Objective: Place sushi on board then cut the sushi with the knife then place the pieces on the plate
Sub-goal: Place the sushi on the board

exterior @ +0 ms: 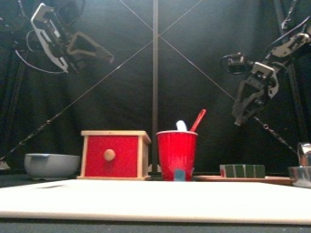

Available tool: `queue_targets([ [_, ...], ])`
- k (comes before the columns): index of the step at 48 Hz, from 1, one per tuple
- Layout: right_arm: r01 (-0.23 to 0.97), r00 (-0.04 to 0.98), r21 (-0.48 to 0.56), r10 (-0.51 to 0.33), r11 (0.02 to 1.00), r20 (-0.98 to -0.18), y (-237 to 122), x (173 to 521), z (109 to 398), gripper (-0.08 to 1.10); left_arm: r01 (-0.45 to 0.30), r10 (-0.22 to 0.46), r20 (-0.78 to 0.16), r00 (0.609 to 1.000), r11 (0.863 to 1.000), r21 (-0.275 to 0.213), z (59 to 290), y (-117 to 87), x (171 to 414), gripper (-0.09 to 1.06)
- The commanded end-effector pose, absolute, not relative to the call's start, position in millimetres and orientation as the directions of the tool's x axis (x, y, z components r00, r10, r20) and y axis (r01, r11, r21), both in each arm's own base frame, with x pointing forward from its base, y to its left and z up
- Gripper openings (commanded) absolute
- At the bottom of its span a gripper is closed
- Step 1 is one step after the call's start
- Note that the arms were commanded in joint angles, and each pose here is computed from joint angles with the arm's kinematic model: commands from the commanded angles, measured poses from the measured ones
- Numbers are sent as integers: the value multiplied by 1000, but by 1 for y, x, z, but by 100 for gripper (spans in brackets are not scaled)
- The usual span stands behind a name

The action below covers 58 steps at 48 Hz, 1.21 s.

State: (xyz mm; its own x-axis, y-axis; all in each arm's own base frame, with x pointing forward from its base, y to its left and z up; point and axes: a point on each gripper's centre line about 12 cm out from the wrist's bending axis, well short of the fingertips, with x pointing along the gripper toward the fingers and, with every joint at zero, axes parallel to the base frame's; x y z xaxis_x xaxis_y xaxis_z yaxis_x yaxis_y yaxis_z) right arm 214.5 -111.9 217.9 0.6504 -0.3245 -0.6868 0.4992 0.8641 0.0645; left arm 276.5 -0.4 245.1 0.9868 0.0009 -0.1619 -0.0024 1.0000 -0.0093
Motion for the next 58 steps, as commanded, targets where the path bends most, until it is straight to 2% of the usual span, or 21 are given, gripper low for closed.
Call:
queue_targets([
  [1, 491, 617, 19, -332, 871, -714, -120, 221, 217, 104, -1, -1, -130, 992, 1000, -12, 255, -1, 281, -3],
  [14, 421, 494, -121, -340, 899, -800, -133, 228, 186, 104, -10, 7, -138, 990, 1000, -24, 252, 0, 281, -3],
  [37, 380, 378, -159, -310, 911, -872, -148, 241, 149, 103, -20, 13, -149, 989, 999, -40, 248, 1, 279, -3],
  [58, 390, 350, -152, -299, 908, -888, -155, 244, 134, 103, -36, 25, -157, 987, 997, -67, 245, 3, 277, -3],
])
